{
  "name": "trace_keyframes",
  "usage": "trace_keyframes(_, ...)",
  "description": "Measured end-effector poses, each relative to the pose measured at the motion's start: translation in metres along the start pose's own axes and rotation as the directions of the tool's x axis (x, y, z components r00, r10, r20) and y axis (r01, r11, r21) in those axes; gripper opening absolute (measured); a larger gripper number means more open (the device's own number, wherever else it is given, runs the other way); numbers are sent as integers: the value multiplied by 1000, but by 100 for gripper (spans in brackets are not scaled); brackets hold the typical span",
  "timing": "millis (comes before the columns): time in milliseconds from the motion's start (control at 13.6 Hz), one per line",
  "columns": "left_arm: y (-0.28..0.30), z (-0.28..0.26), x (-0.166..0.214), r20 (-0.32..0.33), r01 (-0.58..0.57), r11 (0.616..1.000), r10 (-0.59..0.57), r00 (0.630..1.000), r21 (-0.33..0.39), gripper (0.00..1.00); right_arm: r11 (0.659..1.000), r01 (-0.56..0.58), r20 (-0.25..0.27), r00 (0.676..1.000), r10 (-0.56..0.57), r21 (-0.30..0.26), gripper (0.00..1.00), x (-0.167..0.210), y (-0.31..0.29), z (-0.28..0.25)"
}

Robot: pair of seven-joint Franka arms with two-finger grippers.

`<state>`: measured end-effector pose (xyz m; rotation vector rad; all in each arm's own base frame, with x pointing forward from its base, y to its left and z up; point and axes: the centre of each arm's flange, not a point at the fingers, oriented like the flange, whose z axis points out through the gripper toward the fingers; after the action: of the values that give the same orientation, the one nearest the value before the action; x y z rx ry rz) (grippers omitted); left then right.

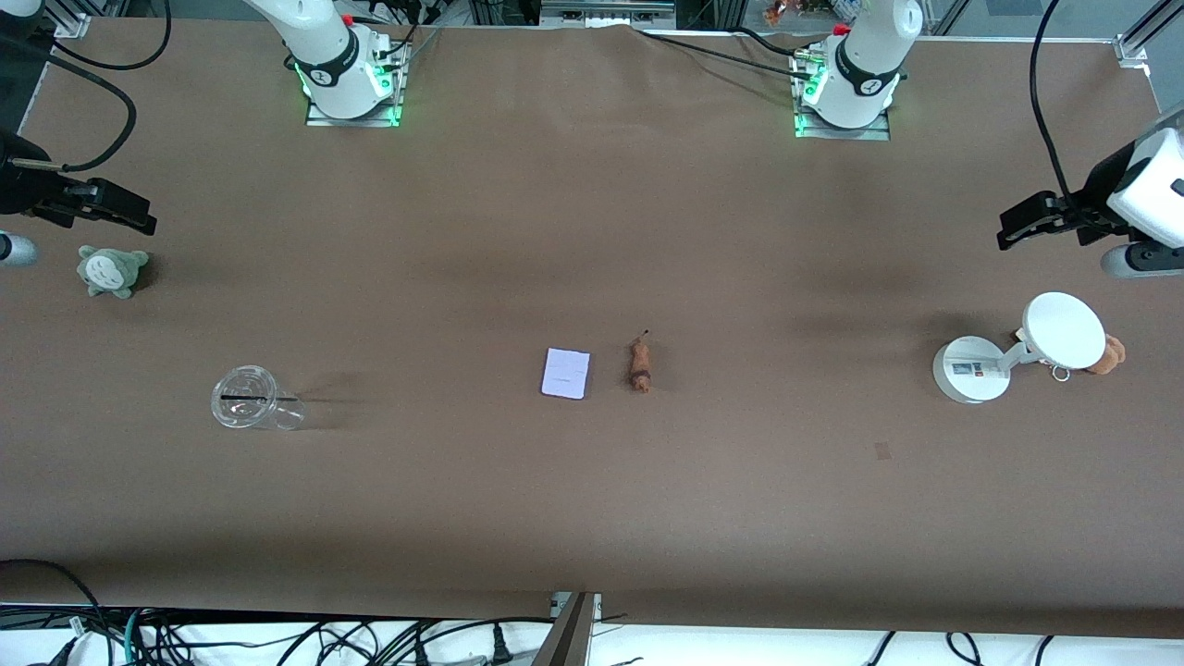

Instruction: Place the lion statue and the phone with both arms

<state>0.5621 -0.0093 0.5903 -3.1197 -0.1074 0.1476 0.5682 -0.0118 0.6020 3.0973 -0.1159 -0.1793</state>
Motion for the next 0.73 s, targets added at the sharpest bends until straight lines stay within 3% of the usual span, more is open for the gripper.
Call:
trace_keyframes(440, 18, 19, 23, 4, -32, 999, 32, 999, -8, 100, 1000, 0, 0, 1000, 0, 0, 100, 0, 0, 0)
trace_keyframes(733, 33, 85, 61, 81, -75, 996, 71, 994, 48, 100, 1000, 0, 0, 1000, 0, 0, 100, 0, 0, 0)
